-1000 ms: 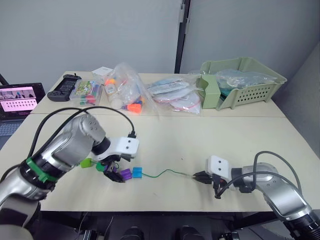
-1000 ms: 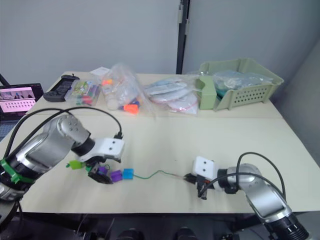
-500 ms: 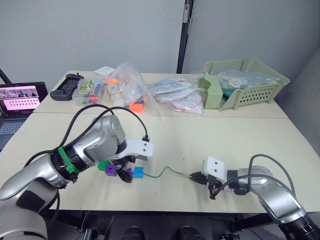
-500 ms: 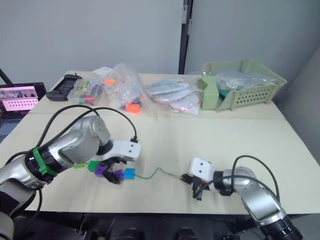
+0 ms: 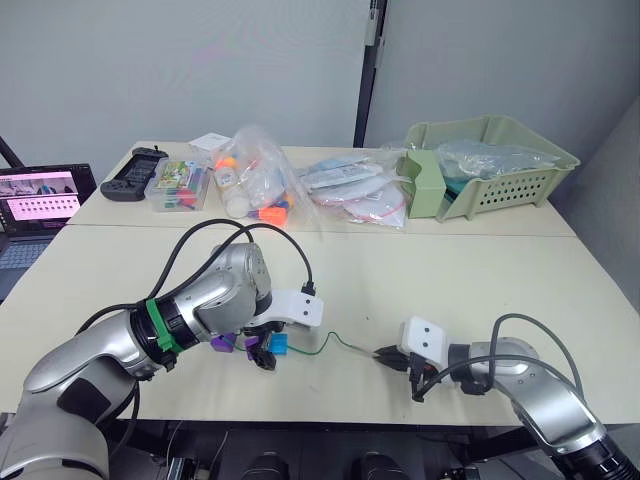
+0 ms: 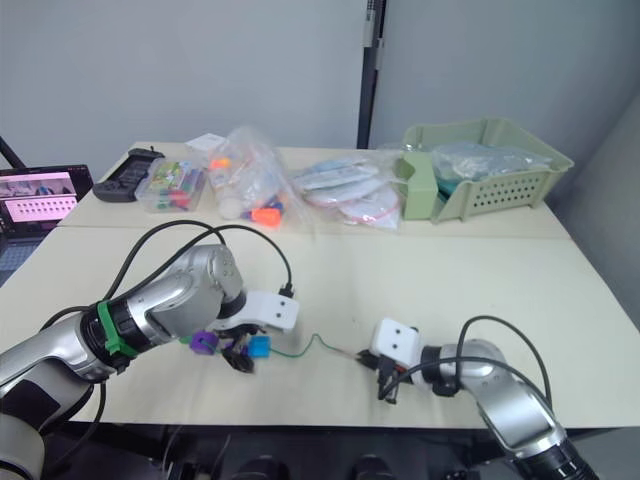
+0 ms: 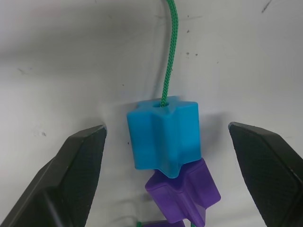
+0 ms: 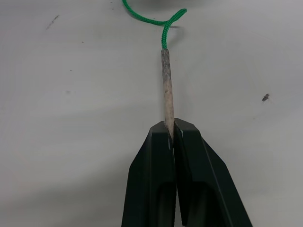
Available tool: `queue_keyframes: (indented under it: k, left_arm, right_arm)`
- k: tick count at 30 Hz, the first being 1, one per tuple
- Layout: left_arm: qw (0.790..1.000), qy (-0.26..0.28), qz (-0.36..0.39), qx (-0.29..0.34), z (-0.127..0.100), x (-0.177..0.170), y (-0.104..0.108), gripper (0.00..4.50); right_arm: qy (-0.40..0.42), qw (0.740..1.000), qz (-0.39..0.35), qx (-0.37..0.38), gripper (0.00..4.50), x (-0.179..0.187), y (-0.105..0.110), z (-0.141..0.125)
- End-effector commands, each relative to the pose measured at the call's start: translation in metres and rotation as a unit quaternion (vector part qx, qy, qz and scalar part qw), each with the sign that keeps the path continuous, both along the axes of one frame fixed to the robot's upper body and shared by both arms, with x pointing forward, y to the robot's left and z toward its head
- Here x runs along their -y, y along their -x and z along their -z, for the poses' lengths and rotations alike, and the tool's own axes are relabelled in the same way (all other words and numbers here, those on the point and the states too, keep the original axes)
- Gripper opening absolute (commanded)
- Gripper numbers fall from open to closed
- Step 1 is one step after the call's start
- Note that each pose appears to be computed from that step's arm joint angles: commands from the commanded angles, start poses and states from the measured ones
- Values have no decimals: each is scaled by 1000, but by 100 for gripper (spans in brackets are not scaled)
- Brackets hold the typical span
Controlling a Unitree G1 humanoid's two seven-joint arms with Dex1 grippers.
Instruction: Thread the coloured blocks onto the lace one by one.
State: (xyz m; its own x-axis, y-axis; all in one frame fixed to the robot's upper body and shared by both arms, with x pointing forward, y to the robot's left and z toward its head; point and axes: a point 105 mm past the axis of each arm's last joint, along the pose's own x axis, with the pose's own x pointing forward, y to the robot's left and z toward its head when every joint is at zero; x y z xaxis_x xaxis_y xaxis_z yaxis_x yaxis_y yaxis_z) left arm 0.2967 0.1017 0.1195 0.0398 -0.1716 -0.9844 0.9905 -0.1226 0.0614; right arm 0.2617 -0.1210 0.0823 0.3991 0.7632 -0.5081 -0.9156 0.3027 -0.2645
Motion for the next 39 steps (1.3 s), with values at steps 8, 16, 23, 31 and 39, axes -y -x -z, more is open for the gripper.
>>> queue_keyframes:
  k: [8, 16, 23, 31, 39]
  left_arm:
    - [1000, -3, 4, -10, 7, 3, 4, 186]
    - [1000, -13, 1, -10, 8, -7, 3, 139]
    - [999, -35, -22, -5, 12, -35, 0, 138]
    - [993, -76, -85, 18, 17, -94, -11, 138]
    - [991, -88, -100, 14, 19, -116, -4, 138]
  right_arm:
    - [-7, 1000, 1, 19, 0, -2, 1, -11]
    - [6, 1000, 6, 23, 0, 8, -3, -12]
    - [39, 998, 40, 28, 0, 47, -5, -19]
    - [57, 995, 80, 28, 0, 82, 1, -26]
    - [63, 995, 76, 23, 0, 84, 4, -24]
